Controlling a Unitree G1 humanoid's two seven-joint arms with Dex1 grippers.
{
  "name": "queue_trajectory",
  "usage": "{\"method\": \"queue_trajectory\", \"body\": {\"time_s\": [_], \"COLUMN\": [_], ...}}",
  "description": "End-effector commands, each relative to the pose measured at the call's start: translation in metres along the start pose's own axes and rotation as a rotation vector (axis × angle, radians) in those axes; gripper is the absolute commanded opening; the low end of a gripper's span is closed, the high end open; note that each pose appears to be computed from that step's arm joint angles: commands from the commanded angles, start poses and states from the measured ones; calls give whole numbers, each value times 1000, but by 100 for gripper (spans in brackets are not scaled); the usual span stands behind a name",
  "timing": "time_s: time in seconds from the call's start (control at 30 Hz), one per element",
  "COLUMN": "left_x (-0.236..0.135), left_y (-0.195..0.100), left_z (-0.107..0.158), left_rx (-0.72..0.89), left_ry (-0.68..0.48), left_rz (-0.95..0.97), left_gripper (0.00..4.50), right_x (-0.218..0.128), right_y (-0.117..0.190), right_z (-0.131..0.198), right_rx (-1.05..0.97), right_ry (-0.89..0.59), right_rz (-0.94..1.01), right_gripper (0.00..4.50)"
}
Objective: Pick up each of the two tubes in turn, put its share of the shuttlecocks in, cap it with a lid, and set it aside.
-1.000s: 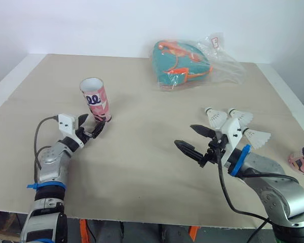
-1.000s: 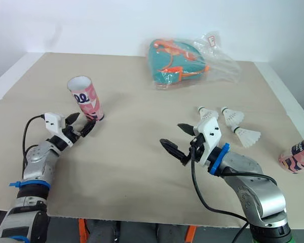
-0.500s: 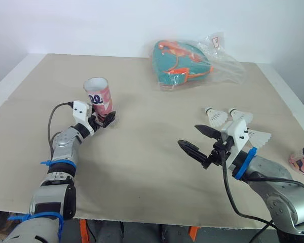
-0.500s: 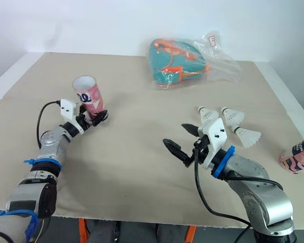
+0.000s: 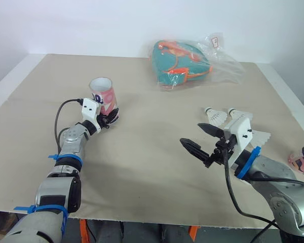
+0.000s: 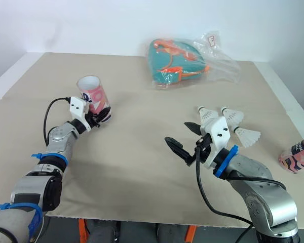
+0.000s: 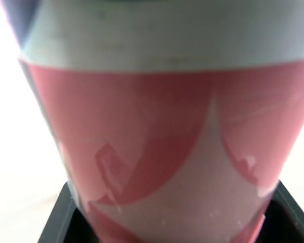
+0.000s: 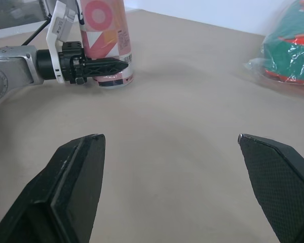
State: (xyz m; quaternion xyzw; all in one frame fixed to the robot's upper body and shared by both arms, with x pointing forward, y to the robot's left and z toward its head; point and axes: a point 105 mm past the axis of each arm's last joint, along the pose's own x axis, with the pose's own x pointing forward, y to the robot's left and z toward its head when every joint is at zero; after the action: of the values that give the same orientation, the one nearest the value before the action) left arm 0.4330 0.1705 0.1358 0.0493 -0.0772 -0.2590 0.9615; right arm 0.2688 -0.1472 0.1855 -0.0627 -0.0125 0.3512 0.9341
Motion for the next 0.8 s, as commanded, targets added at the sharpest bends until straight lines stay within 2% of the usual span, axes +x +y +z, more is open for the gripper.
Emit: {"method": "queue_trajectory", "body": {"time_s": [0.03, 0.33, 0.43, 0.6, 0.73, 0.8], "left_x": [3, 8, 9, 0, -18, -24], "left_y": [-1, -20, -26, -59, -78, -82], "left_z": [15, 35, 42, 53, 68, 76], "left_rx": [52, 78, 9, -101, -262, -302], "left_ry": [-38, -101, -128, -135, -52, -19], "left_rz": [-49, -221, -283, -571, -805, -864], "left_gripper": [220, 220, 220, 220, 220, 220], "right_x": [-6, -12, -11, -11, -10, -10], "right_y": [-2, -14, -14, -15, -16, -15], "right_z": [15, 13, 13, 13, 14, 14], "right_rx": [-44, -43, -43, -42, -44, -44], "right_ry": [-43, -30, -29, -28, -27, -28], "right_rz": [-19, -74, -76, -72, -69, -67], "right_gripper": [450, 450, 450, 450, 450, 450]}}
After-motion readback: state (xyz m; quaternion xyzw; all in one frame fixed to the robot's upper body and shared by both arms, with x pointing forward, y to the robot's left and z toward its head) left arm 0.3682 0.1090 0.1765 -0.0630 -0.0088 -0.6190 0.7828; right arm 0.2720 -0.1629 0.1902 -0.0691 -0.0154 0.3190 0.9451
